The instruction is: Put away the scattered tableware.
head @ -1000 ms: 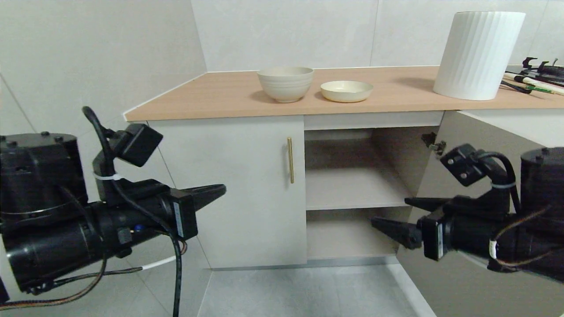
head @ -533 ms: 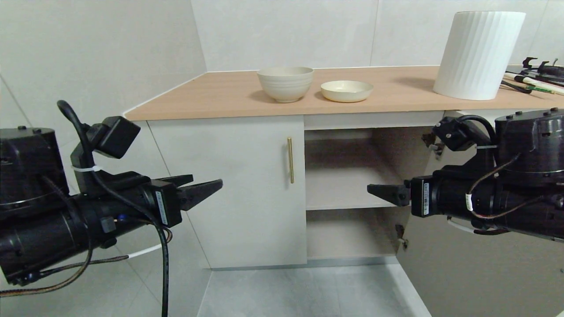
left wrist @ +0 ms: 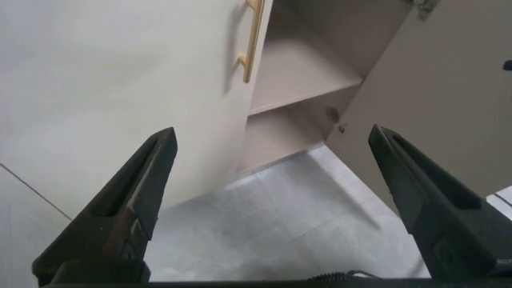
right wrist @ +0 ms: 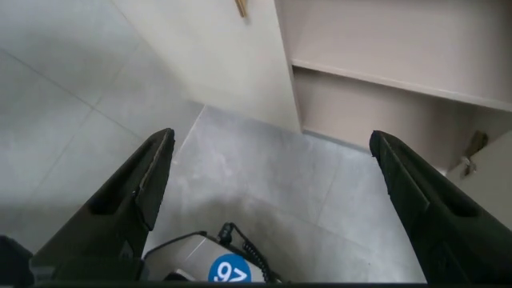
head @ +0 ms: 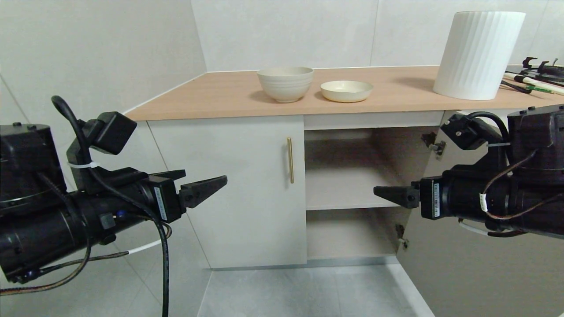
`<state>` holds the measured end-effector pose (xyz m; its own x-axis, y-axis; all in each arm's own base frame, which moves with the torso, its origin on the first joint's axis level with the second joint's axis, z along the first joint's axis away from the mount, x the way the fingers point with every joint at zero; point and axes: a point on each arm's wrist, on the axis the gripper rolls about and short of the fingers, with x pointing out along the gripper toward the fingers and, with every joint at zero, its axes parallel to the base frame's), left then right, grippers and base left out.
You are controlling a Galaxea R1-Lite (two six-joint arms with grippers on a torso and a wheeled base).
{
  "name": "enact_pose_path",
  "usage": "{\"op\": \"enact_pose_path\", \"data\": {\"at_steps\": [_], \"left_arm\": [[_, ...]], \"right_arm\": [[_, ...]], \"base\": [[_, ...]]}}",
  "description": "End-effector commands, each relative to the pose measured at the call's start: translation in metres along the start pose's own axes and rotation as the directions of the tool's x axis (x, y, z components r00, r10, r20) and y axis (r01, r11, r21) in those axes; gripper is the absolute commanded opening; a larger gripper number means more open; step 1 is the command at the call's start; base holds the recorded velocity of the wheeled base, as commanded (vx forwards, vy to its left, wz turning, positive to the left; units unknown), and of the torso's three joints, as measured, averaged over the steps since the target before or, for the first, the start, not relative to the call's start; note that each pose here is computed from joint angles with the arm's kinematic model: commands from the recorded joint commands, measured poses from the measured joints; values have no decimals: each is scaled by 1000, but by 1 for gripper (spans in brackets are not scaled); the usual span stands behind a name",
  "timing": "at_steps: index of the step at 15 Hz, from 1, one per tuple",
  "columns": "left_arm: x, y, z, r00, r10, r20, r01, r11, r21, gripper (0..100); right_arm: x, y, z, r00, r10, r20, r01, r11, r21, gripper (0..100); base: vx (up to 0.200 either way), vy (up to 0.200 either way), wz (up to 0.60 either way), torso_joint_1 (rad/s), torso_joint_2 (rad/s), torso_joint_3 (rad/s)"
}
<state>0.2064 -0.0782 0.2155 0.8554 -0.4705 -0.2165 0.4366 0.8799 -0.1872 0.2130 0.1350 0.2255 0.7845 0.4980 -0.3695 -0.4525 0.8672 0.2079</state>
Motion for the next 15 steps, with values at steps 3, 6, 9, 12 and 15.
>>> {"op": "enact_pose_path", "data": {"at_steps": [3, 6, 9, 12, 15], "left_arm": [[0, 0, 0, 1000, -1, 0, 1, 1000, -1, 100], [1, 0, 1, 1000, -1, 0, 1, 1000, -1, 100], [1, 0, 1, 1000, -2, -2, 2, 1000, -1, 100], [1, 0, 0, 1000, -2, -2, 2, 1000, -2, 100], [-1, -1, 2, 1000, -3, 10, 3, 1000, -2, 100]], "right_arm": [[-7, 1, 2, 1000, 5, 6, -5, 1000, -2, 100], [-9, 1, 0, 1000, 16, 1, -16, 1000, -2, 100], [-8, 0, -4, 1000, 12, -10, -12, 1000, -7, 100], [-8, 0, -5, 1000, 12, -11, -12, 1000, -7, 100], [-8, 0, -6, 1000, 9, -15, -10, 1000, -10, 100]], "base": [[200, 0, 0, -1, 4, 2], [200, 0, 0, 7, 2, 2], [200, 0, 0, -1, 1, 4], [200, 0, 0, -7, 6, 5], [67, 0, 0, -1, 1, 1]]}}
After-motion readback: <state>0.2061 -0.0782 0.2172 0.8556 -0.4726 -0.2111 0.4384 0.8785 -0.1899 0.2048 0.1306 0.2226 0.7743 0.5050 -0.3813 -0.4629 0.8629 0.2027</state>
